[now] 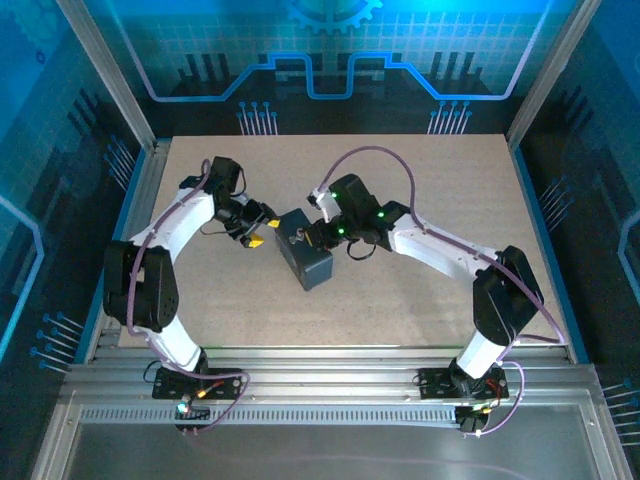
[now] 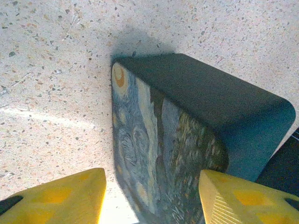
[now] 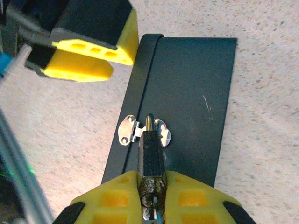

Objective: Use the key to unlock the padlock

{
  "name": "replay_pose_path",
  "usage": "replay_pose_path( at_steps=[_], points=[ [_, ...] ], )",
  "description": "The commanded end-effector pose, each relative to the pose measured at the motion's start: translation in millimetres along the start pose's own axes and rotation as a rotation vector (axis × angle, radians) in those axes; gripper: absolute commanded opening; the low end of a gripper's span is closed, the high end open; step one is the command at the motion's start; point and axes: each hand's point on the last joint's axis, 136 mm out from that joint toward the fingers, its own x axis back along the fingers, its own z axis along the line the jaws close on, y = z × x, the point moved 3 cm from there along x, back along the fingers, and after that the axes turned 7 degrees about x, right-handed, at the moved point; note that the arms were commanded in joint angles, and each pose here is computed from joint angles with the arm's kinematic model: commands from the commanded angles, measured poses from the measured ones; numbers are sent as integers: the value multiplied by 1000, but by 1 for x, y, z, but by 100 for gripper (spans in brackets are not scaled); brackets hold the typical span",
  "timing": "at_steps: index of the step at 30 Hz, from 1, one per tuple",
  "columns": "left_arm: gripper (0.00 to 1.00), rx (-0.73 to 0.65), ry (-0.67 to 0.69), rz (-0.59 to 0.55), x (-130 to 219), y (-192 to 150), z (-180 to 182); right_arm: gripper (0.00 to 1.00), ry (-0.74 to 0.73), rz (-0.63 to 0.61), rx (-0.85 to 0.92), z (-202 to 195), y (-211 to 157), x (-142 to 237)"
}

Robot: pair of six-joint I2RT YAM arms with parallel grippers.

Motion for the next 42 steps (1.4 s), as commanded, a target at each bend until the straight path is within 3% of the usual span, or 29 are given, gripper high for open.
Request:
replay_pose_path(
  at_steps=[1, 7, 15, 29, 32, 36, 42],
  points=[
    [56, -40, -25, -14, 5, 8, -16, 1, -124, 90, 220, -5, -6, 7],
    [56, -45, -54, -35, 8, 17, -32, 1, -260, 213, 326, -22, -14, 8],
    [56, -90, -56, -65, 12, 21, -48, 2, -202, 269, 179, -38, -27, 2],
    [55, -96, -52, -66, 8, 24, -55, 9, -402, 430, 727, -29, -61, -11],
    [56, -96, -52, -64, 8, 24, -55, 10, -431, 442, 800, -28, -66, -16],
    [56, -97, -47, -62, 7, 25, -55, 23, -446, 460, 874, -24, -70, -16],
    [56, -86, -48, -62, 8, 26, -54, 29, -400, 452, 892, -19, -73, -11]
  ],
)
